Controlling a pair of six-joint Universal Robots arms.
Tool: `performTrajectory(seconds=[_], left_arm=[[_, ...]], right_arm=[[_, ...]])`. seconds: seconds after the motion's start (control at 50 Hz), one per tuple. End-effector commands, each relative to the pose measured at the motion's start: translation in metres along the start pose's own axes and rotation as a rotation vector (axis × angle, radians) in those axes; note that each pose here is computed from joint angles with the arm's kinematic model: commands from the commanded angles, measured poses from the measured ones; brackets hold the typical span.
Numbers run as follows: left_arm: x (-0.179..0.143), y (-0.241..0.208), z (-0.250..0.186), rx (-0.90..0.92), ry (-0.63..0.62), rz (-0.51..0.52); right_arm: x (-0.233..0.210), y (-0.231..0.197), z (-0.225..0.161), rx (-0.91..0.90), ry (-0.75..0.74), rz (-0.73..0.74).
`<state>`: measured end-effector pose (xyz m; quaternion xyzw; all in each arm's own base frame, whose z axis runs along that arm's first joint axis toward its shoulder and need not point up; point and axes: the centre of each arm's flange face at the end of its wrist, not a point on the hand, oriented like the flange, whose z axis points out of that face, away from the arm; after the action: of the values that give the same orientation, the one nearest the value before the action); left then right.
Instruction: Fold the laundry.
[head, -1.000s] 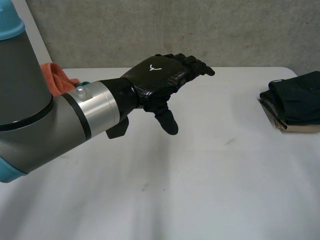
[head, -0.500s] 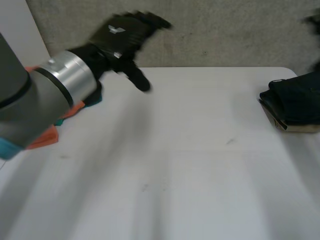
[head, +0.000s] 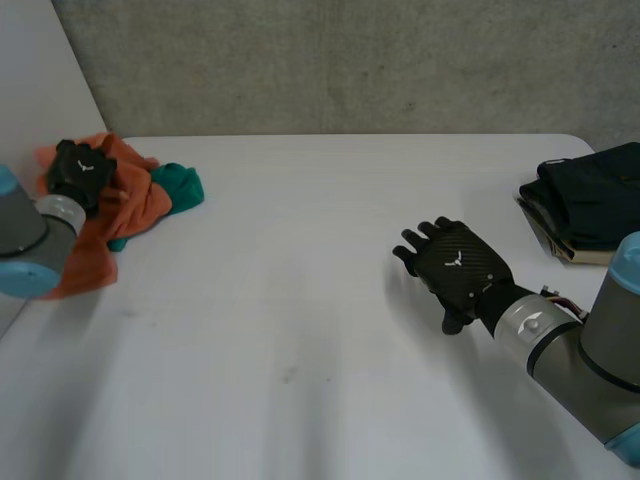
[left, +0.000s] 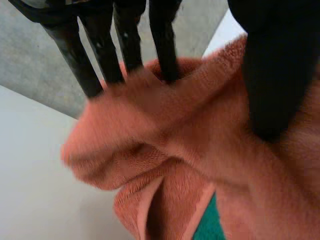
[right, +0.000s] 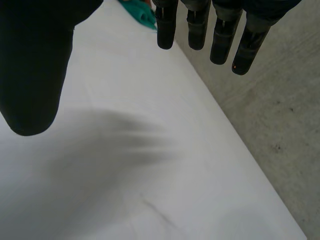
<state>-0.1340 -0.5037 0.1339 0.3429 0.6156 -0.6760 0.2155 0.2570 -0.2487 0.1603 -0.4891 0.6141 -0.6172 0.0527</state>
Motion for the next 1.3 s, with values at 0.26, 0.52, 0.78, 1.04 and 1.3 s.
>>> performTrajectory(seconds=[0.26,0.52,0.78,1.04,1.3], left_arm=[[0.04,-0.219,-0.113,0.381,0.099,-0.325],[0.161,-0.262,-0.251,0.378,0.718,-0.628],[0.086,-0.252,-0.22,0.246,0.45,-0.647],[0.044,-0.195,-0.179,0.036,0.216,-0.549],[0.068,-0.126,-0.082,0.083,0.307,-0.298]], right_arm=[[0.011,0.003,0.001,-0.012,0.047,0.008],[0.03,0.006,0.003,-0.061,0.156,0.001],[0.055,-0.006,0.006,-0.02,0.199,0.113],[0.049,-0.022,-0.003,-0.193,0.011,0.319],[-0.018,-0.013,0.009,-0.263,-0.031,0.417]])
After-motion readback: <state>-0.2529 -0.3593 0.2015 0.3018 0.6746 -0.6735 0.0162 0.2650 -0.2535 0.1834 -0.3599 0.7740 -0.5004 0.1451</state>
